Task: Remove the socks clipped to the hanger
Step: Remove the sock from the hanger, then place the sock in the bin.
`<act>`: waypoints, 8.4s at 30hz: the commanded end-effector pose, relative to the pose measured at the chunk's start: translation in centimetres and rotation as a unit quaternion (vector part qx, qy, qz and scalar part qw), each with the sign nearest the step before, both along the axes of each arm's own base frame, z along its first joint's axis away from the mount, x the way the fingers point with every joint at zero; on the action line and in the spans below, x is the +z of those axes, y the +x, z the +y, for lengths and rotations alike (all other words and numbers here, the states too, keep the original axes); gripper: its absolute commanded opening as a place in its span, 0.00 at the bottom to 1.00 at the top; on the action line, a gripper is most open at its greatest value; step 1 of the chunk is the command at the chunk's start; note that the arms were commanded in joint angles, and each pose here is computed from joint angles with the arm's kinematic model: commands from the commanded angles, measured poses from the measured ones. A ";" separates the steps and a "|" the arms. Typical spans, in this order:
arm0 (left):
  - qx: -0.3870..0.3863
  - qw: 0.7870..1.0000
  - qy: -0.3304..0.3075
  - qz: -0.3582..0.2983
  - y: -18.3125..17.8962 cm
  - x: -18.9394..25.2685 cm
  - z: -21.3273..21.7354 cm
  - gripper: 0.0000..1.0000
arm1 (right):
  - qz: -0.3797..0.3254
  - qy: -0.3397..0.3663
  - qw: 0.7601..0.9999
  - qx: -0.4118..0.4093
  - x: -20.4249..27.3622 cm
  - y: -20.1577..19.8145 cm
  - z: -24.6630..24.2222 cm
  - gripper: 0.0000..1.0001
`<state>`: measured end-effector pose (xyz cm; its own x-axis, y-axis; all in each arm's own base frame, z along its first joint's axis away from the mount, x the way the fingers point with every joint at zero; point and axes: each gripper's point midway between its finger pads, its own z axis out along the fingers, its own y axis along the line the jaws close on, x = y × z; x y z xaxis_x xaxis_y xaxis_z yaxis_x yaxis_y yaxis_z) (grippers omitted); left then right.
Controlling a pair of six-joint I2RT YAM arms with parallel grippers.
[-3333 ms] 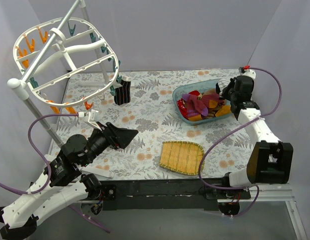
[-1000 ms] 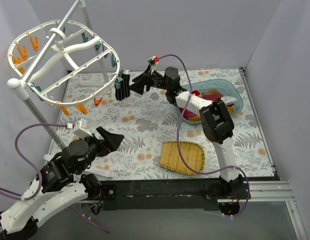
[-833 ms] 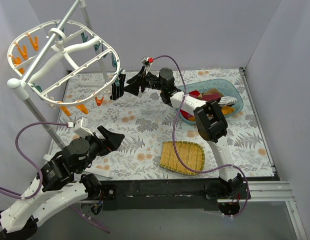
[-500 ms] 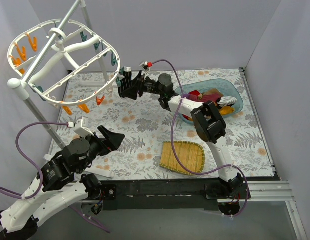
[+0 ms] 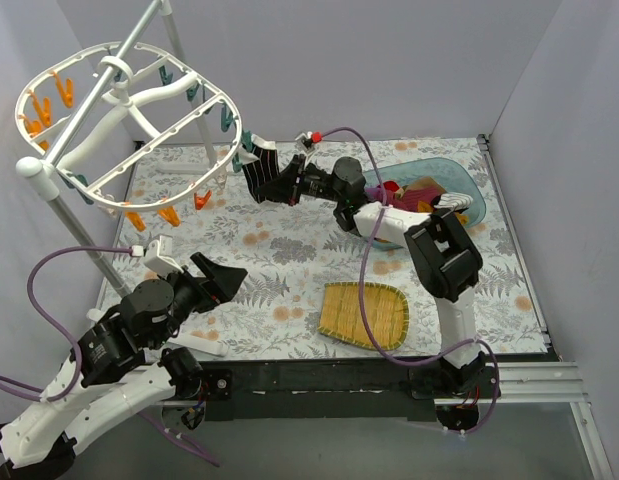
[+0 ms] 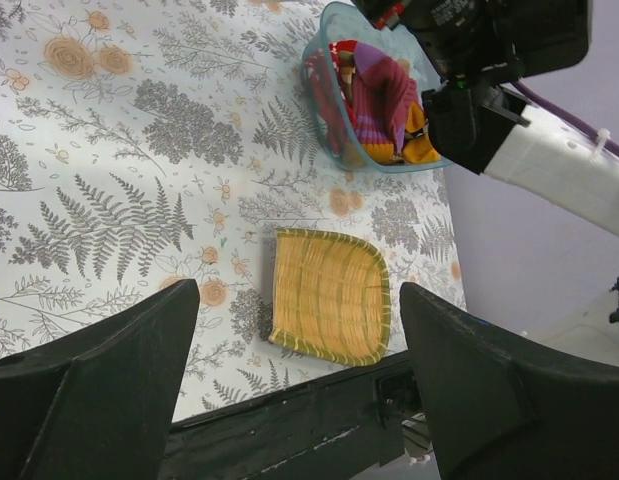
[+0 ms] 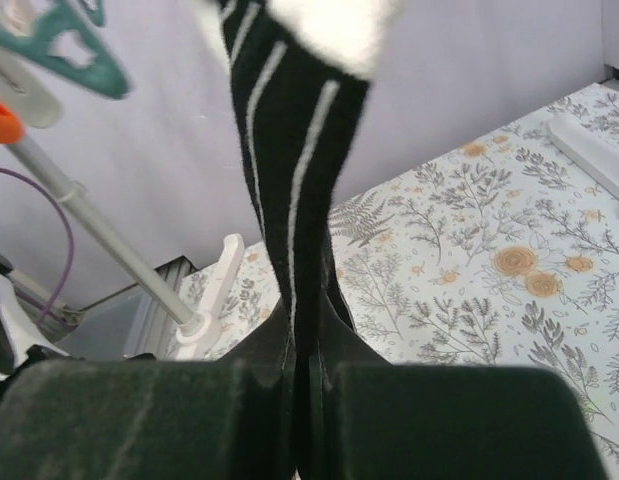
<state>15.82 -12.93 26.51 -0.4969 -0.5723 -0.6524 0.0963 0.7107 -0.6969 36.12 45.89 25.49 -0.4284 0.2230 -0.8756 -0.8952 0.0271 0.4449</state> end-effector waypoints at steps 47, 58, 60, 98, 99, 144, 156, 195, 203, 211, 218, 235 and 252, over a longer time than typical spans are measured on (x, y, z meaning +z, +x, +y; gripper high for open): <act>0.009 0.996 0.045 -0.073 3.9 0.5 -2.2 0.79 | 0.025 -0.032 0.999 0.032 9.2 -17.0 1.2 0.01; 0.023 0.993 0.062 -0.096 5.2 0.2 -2.5 0.80 | 0.047 -0.034 0.998 0.037 9.1 -17.3 2.3 0.01; 0.026 0.992 0.059 -0.105 5.4 0.3 -2.6 0.79 | 0.055 -0.035 0.997 0.036 8.9 -17.2 2.5 0.01; 0.016 0.992 0.041 -0.119 5.1 0.6 -2.8 0.00 | 0.061 -0.045 0.997 -0.014 8.0 -15.8 3.1 0.38; 0.014 0.992 0.041 -0.119 5.1 0.5 -2.9 0.00 | 0.055 -0.046 0.997 -0.018 7.9 -15.7 3.0 0.43; -0.073 0.995 -0.001 -0.064 0.7 4.1 -3.4 0.00 | -0.191 0.053 0.979 0.055 16.4 -10.9 1.1 0.79; -0.079 0.995 0.004 -0.062 0.6 4.0 -3.5 0.00 | -0.187 0.069 0.976 0.090 17.2 -10.3 2.9 0.80; -0.076 0.995 0.012 -0.055 0.8 3.0 -3.7 0.00 | -0.181 0.112 0.970 0.119 19.3 -11.3 3.0 0.12; -0.074 0.996 0.012 -0.055 0.9 3.0 -3.6 0.00 | -0.181 0.113 0.970 0.117 19.4 -11.4 2.9 0.01; -0.077 0.995 0.012 -0.056 0.9 3.0 -3.7 0.00 | -0.175 0.108 0.972 0.112 19.1 -11.4 2.6 0.50; -0.080 0.995 0.009 -0.057 1.0 3.0 -4.0 0.00 | -0.175 0.090 0.977 0.081 17.7 -11.7 1.3 0.86; -0.094 0.994 0.003 -0.062 1.0 3.8 -4.8 0.00 | -0.213 0.045 0.976 -0.025 11.8 -16.1 -7.8 0.84; -0.140 0.988 -0.034 -0.058 0.7 4.6 -7.6 0.00 | -0.180 -0.042 0.983 -0.004 3.2 -18.7 -3.9 0.78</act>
<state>16.69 -20.02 29.86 -0.5663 -0.4517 -0.6894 0.3378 0.6358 -0.6940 16.10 41.21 26.93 -0.1406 0.1011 -0.9849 -0.9898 0.0092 0.1423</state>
